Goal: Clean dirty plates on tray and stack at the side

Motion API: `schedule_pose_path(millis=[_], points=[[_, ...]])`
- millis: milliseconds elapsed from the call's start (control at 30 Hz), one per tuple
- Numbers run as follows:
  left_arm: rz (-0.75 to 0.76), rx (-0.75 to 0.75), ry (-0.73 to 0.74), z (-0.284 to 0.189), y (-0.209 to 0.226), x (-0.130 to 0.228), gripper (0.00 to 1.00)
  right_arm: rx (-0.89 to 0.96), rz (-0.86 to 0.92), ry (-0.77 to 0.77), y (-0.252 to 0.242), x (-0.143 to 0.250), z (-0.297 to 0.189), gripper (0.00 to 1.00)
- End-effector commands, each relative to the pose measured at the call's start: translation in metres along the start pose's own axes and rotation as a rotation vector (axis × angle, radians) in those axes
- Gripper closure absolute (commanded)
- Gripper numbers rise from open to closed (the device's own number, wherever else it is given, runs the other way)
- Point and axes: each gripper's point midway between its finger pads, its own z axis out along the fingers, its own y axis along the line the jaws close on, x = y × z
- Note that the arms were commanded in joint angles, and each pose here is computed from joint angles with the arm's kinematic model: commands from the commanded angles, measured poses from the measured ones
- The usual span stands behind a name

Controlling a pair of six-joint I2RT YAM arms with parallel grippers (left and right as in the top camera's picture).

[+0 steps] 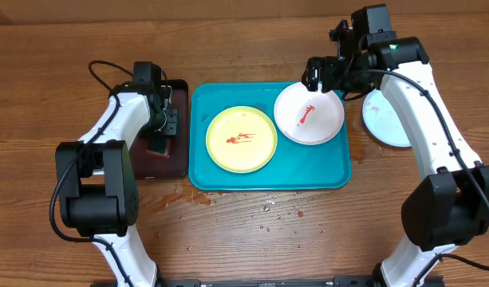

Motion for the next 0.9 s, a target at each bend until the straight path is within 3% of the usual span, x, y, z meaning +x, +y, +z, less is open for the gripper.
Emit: schedule_pose_path(millis=[0,167,267,400,433,667,867], points=[[-0.001,0.007,0.019,0.010,0.001,0.003,0.56,-0.005,-0.019,-0.049,0.005,-0.010,-0.017,0.00],[-0.001,0.007,0.010,0.010,0.001,0.001,0.66,-0.005,-0.018,-0.046,0.005,-0.010,-0.017,0.00],[-0.002,0.007,0.007,0.010,0.001,0.001,0.82,-0.005,-0.018,-0.047,0.005,-0.010,-0.017,0.00],[-0.010,0.008,0.009,0.010,0.001,0.001,0.89,-0.005,-0.019,-0.046,0.005,-0.010,-0.017,0.00],[-0.012,0.007,0.012,0.010,0.001,0.001,0.95,-0.005,-0.018,-0.046,0.005,-0.009,-0.017,0.00],[-0.060,-0.026,0.023,-0.010,0.007,-0.007,0.96,-0.005,-0.018,-0.046,0.005,-0.009,-0.018,0.00],[-0.092,-0.070,-0.090,-0.071,0.017,-0.049,0.96,-0.004,-0.015,-0.034,0.005,-0.006,-0.017,0.00]])
